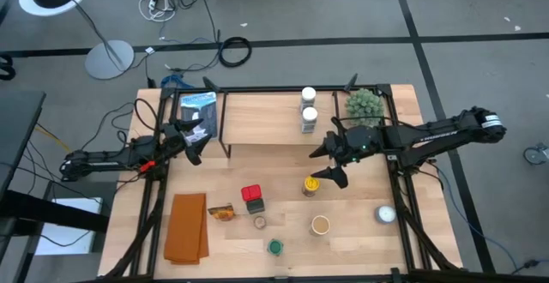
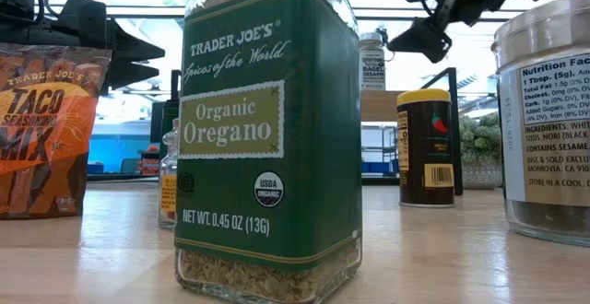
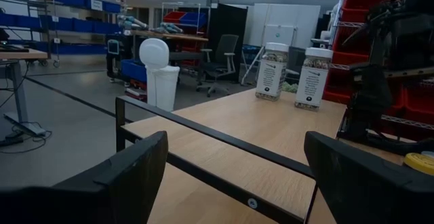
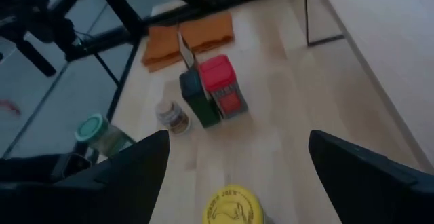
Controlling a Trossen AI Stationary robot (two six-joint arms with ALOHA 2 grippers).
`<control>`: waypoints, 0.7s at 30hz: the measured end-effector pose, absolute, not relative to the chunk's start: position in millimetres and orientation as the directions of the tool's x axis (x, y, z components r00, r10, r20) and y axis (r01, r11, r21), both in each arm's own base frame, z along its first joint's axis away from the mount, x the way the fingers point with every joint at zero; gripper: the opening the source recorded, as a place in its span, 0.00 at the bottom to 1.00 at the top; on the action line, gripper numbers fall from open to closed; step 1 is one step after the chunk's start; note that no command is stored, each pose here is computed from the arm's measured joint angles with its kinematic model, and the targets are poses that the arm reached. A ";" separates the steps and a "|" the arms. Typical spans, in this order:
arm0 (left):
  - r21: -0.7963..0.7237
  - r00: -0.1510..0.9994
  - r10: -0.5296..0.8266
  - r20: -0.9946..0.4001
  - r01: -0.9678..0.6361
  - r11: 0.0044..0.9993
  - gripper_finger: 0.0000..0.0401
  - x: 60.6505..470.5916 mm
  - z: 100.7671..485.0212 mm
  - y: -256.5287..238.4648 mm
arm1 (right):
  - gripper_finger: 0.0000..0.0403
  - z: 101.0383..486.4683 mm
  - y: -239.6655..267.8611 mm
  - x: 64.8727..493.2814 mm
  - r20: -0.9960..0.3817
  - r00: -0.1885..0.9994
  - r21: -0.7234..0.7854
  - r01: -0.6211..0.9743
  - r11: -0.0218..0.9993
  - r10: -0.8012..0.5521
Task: Shelf spices
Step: Put the brown seasoning pack on the shelf
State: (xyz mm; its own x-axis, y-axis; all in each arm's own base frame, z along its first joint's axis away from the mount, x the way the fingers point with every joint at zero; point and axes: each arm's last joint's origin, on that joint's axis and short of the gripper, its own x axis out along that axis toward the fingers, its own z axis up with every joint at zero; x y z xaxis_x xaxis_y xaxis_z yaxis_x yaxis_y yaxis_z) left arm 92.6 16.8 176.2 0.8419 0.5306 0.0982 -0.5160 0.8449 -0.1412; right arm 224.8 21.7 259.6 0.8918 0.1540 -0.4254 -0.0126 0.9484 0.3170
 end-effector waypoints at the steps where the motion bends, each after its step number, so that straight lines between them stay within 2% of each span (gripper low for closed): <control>1: -0.141 0.842 0.530 0.098 -0.516 0.845 0.88 92.6 176.2 16.8 | 0.87 259.5 21.7 224.8 -0.424 0.892 0.317 -0.014 0.948 0.155; 13: -0.143 0.842 0.531 0.101 -0.516 0.845 0.88 92.5 176.5 16.8 | 0.87 260.8 21.6 225.3 -0.412 0.899 0.280 -0.033 0.959 0.151; 21: -0.223 0.814 0.530 0.236 -0.485 0.845 0.88 89.6 191.1 16.7 | 0.86 260.8 21.5 225.3 -0.412 0.899 0.303 -0.020 0.953 0.150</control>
